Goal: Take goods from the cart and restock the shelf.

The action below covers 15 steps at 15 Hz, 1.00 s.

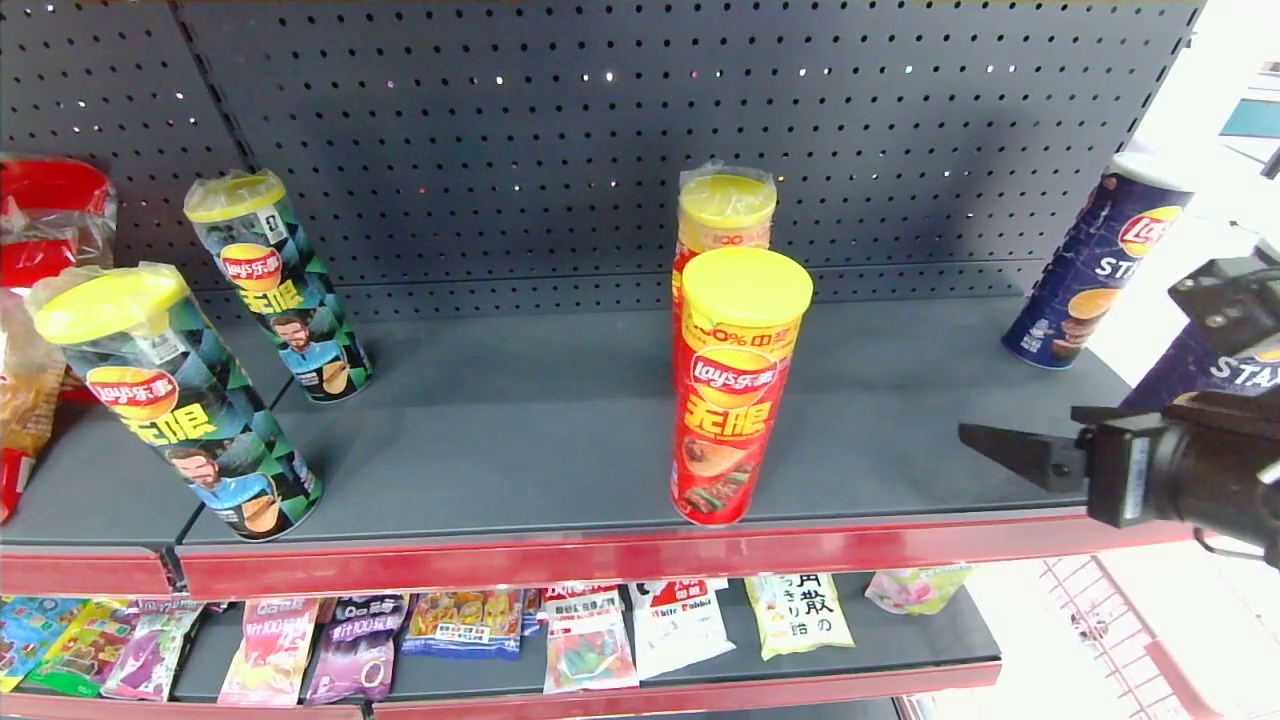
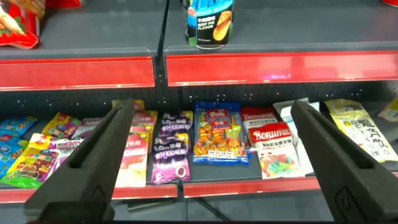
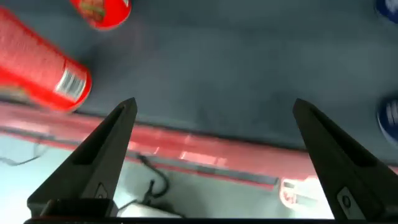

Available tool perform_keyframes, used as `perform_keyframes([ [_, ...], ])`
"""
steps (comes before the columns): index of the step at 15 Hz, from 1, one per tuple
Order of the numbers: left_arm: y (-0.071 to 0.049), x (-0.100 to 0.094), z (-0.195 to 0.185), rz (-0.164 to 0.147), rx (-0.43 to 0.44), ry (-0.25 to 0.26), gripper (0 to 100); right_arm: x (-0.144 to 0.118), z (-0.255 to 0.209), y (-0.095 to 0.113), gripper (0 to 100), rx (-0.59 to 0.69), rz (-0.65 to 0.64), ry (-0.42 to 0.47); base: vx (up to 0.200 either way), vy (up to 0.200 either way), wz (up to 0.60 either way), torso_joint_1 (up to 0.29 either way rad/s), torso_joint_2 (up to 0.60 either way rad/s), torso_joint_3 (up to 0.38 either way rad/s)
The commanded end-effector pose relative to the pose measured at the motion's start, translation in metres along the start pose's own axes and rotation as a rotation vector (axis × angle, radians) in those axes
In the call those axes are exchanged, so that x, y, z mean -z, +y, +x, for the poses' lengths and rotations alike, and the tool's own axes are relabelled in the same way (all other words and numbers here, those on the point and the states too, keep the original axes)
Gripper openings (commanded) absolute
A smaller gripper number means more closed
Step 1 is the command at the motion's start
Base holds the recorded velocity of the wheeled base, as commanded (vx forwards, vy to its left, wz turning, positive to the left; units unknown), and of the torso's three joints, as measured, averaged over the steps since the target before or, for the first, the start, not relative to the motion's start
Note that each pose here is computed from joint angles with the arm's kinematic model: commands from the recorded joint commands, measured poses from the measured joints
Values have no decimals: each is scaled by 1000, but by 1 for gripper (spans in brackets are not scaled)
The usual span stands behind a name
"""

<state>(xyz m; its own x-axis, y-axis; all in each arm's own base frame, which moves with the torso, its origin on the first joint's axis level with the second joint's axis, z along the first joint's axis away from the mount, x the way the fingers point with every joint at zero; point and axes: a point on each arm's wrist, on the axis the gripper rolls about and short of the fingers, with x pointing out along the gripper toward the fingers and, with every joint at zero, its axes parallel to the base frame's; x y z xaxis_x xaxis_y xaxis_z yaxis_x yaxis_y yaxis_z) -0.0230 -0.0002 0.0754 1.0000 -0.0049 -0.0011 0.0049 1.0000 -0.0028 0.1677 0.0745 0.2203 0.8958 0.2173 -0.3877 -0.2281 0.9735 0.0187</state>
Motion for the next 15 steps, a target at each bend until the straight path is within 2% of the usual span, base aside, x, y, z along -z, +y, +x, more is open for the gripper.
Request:
perform_keyframes([
  [1, 0, 0, 0, 0, 0, 0, 100, 6, 36, 22, 100, 5, -74, 64, 0, 0, 0, 0, 0, 0],
  [8, 0, 0, 0, 0, 0, 0, 100, 11, 60, 52, 100, -38, -135, 91, 0, 0, 0, 0, 0, 0],
  [15, 0, 0, 0, 0, 0, 0, 100, 16, 64, 64, 100, -76, -165, 110, 0, 0, 0, 0, 0, 0],
])
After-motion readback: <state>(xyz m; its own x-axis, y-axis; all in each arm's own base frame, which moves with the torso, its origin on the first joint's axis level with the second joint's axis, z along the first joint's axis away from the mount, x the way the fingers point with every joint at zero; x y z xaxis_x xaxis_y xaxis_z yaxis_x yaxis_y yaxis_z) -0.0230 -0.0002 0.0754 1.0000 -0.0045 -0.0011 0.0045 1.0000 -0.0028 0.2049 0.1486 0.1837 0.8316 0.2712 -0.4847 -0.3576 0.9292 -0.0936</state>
